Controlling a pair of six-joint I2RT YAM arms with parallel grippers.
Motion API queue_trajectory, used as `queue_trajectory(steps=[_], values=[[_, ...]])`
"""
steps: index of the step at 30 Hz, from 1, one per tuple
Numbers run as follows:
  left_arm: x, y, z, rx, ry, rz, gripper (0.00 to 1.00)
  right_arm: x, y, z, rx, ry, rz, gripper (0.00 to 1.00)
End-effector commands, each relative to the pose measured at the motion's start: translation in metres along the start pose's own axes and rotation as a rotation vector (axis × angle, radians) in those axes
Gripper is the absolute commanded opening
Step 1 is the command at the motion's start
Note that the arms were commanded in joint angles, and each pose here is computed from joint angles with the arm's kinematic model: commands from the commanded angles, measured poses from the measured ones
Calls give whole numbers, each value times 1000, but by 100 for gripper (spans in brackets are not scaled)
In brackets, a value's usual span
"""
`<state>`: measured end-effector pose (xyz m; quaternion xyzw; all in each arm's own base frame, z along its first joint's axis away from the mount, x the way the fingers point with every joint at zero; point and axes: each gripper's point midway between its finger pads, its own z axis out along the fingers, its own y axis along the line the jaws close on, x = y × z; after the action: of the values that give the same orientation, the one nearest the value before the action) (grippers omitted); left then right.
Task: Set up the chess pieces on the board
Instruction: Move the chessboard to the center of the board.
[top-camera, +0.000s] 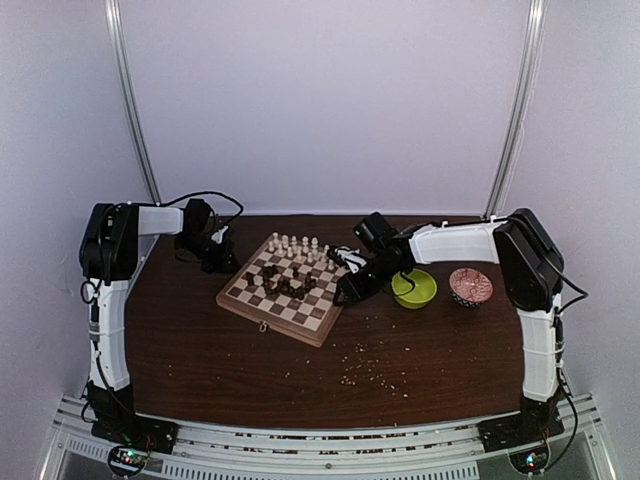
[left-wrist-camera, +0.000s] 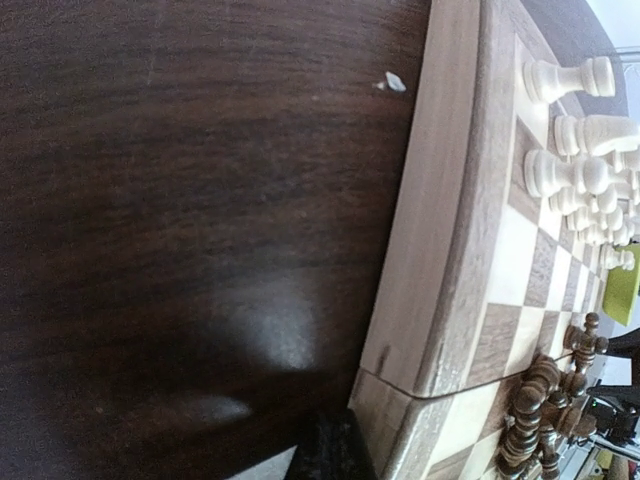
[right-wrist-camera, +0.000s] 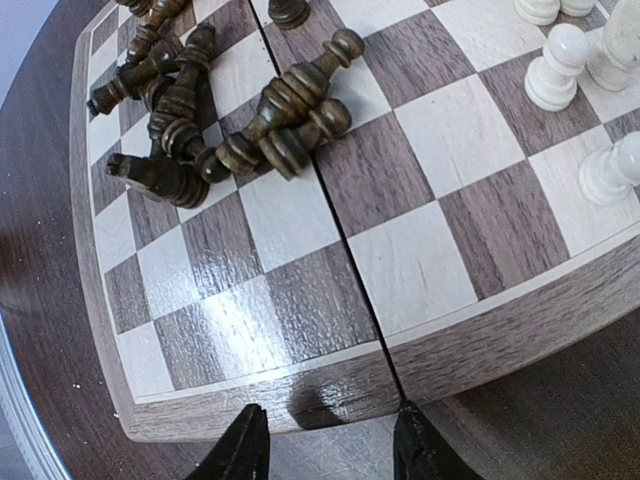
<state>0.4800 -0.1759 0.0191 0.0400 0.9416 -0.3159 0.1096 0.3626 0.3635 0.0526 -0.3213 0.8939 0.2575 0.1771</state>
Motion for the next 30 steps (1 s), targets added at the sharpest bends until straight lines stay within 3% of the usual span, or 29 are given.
queue_trajectory(steps=[1,16,30], values=[[28,-22,9,7,75,47,0,4,-8,-1,-15,1,62,45],[70,-46,17,20,111,65,0,32,-23,-4,-6,63,180,46],[131,-77,33,37,134,101,0,51,-20,-6,-19,122,119,42]])
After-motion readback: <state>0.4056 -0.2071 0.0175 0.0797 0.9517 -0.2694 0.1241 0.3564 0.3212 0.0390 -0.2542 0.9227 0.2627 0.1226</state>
